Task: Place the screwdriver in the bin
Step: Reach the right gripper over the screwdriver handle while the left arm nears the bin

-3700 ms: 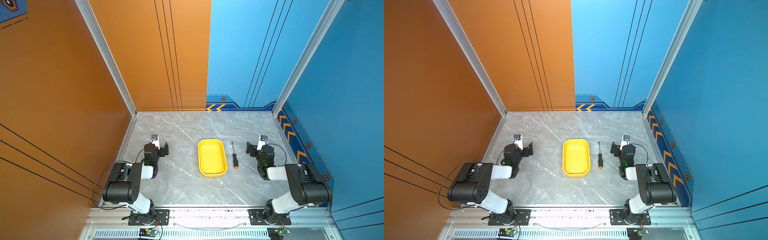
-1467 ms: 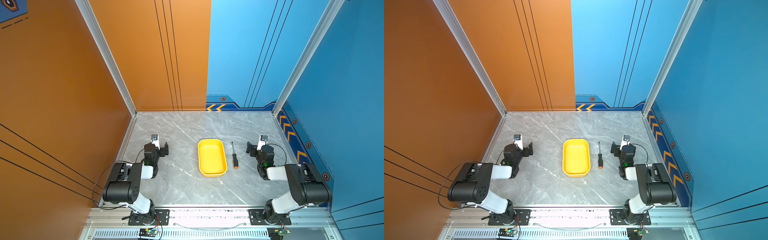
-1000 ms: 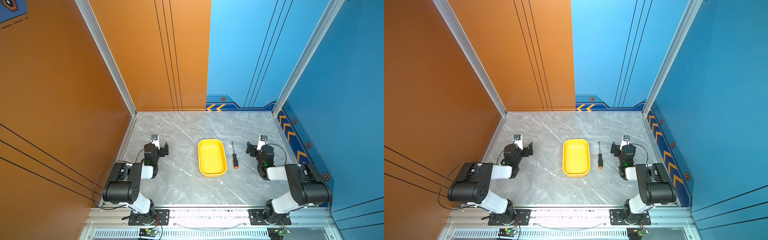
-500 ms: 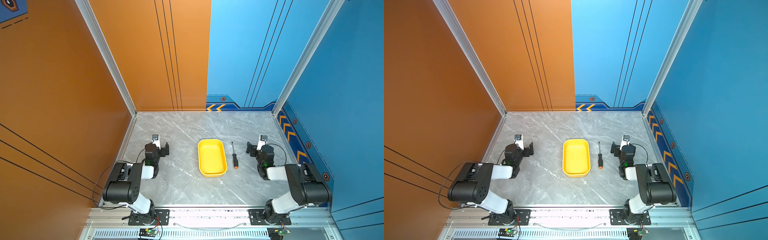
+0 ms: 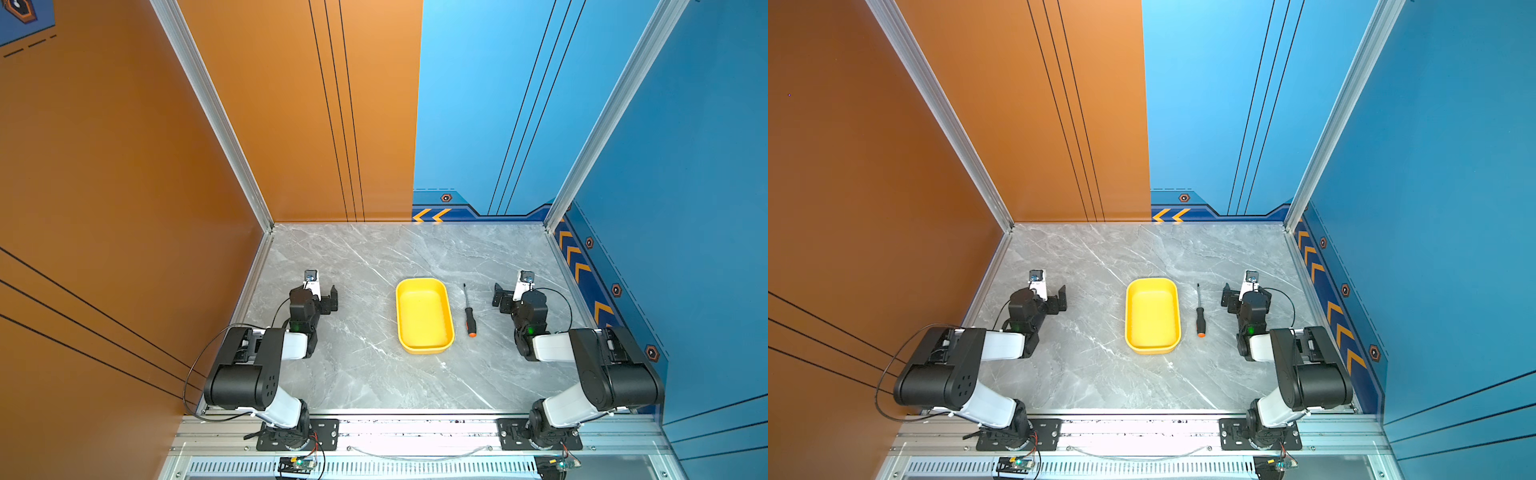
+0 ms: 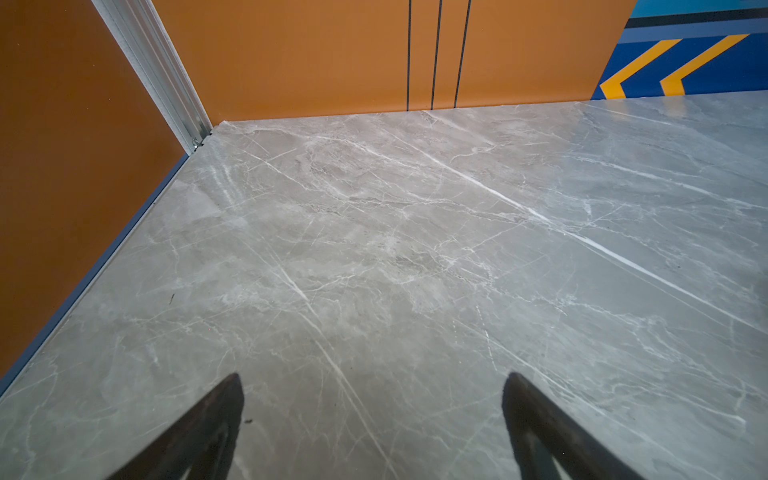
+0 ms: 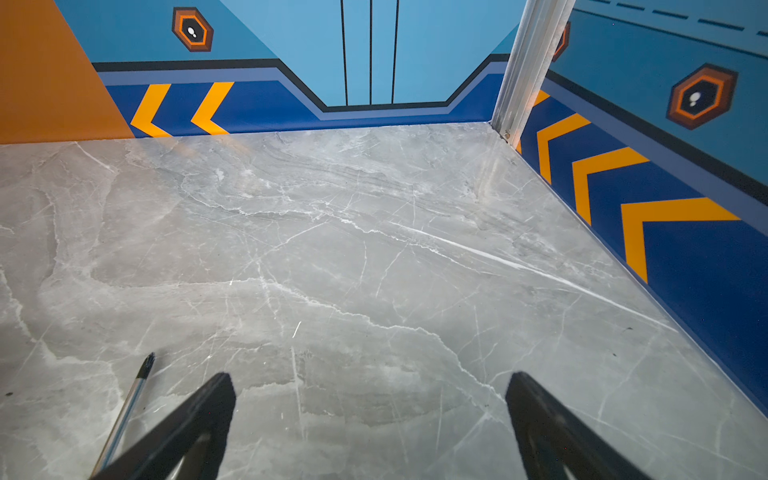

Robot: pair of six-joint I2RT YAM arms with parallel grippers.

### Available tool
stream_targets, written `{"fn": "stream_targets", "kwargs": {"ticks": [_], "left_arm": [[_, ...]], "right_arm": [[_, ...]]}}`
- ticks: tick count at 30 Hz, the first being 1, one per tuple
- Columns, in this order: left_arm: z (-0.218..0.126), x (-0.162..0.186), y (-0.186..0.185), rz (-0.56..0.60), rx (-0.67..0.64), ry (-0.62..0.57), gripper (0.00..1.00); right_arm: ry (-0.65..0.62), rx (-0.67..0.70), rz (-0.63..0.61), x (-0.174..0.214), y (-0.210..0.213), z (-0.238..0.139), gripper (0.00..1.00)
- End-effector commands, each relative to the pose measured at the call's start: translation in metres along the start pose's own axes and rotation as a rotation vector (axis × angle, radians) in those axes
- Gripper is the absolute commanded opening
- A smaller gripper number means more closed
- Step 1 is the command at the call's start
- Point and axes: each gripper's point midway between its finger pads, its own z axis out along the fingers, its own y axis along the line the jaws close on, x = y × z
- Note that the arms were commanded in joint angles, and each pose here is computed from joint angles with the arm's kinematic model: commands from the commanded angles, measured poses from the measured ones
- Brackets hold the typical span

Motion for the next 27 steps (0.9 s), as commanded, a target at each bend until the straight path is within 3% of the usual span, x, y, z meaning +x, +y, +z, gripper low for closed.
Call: {"fn": "stream_targets", "kwargs": {"ticks": [1, 5, 10, 14, 18, 27], "left_arm": [[-0.011, -0.014, -0.001, 0.016, -0.001, -0.051, 0.98], [-0.022, -0.024, -0.007, 0.041, 0.013, -0.079, 0.98], [-0.045, -0.051, -0.038, 0.137, 0.092, -0.128, 0.98], [-0.060, -0.070, -0.059, 0.046, 0.160, -0.092, 0.98], [-0.065, -0.061, -0.089, -0.012, 0.254, -0.019, 0.98], [-0.070, -0.030, -0.143, -0.225, 0.470, 0.165, 0.98]], "right_arm": [[-0.038, 0.002, -0.015, -0.015, 0.001, -0.011, 1.00], [-0.034, -0.003, -0.026, -0.033, 0.004, -0.027, 1.00], [0.114, -0.122, 0.051, -0.047, 0.024, -0.054, 1.00], [0.271, -0.298, 0.138, -0.042, 0.056, -0.076, 1.00], [0.396, -0.412, 0.194, -0.023, 0.088, -0.088, 0.98], [0.648, -0.403, 0.148, 0.034, 0.122, -0.096, 0.93]]}}
